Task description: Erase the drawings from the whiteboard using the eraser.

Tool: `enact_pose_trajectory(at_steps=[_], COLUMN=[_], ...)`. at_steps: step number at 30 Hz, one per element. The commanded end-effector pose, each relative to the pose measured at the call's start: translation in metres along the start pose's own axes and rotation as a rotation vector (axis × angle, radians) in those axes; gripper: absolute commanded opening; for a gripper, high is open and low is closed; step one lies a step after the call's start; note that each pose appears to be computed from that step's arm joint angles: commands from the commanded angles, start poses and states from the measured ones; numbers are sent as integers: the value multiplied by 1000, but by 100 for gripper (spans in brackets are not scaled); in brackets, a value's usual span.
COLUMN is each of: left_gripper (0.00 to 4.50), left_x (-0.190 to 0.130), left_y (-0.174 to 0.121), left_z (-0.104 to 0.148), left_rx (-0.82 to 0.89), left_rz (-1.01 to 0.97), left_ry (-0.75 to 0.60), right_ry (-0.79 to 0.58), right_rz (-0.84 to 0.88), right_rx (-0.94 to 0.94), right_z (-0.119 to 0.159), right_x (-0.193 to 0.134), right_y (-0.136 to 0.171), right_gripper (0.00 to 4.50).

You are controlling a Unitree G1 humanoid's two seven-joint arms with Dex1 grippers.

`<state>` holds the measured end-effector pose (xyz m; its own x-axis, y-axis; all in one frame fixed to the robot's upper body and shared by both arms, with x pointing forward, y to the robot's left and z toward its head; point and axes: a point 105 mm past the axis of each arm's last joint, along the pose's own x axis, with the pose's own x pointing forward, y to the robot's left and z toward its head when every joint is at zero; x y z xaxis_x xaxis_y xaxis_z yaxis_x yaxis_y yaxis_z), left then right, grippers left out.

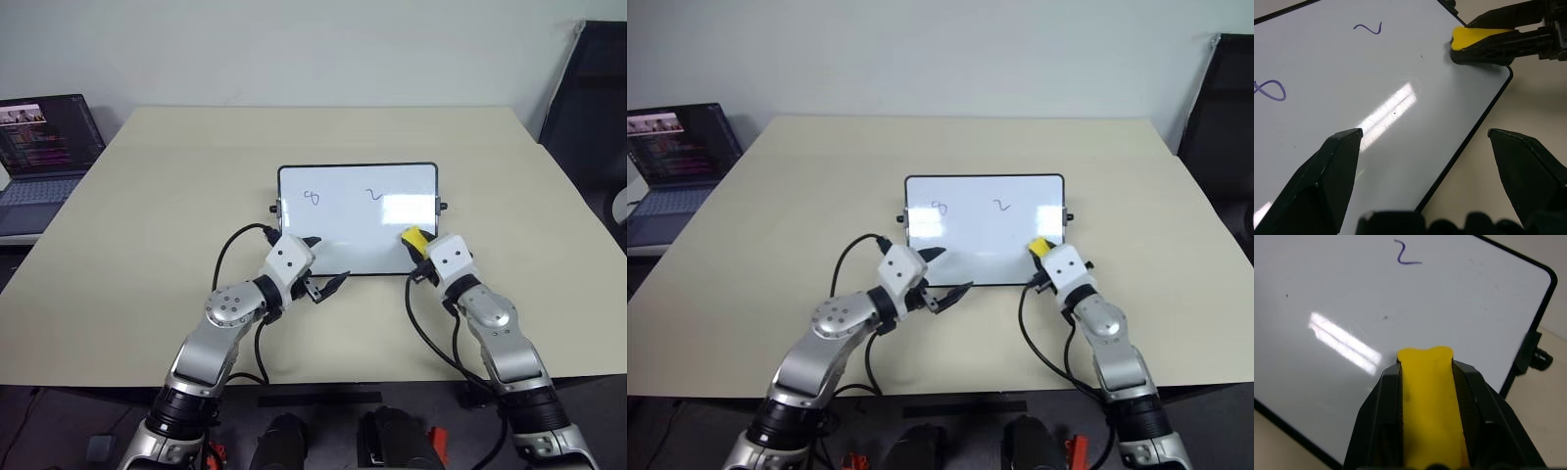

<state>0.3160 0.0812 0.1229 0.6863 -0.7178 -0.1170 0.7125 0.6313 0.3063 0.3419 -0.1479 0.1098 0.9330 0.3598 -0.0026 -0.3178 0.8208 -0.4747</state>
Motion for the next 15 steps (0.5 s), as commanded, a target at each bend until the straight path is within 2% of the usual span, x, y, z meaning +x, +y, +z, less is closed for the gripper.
enact_pose_trajectory(at_steps=[1,8,12,15], left_gripper=[450,450,450,450], left_x=[-3,-1,-1,0], left_y=[3,3,3,1], left_z=[14,14,14,15], left_rx=[26,25,24,23], left_rz=[10,4,2,-7], left_ry=[-50,-53,-54,-57], right_ry=[42,24,-76,-99], right_rz=[-27,-58,-65,-55], right_rx=[0,43,110,123], right_z=[-8,-4,17,23], right_x=[-10,-23,-23,-22], right_y=[-8,-9,-10,-9], right_gripper=[111,111,111,111])
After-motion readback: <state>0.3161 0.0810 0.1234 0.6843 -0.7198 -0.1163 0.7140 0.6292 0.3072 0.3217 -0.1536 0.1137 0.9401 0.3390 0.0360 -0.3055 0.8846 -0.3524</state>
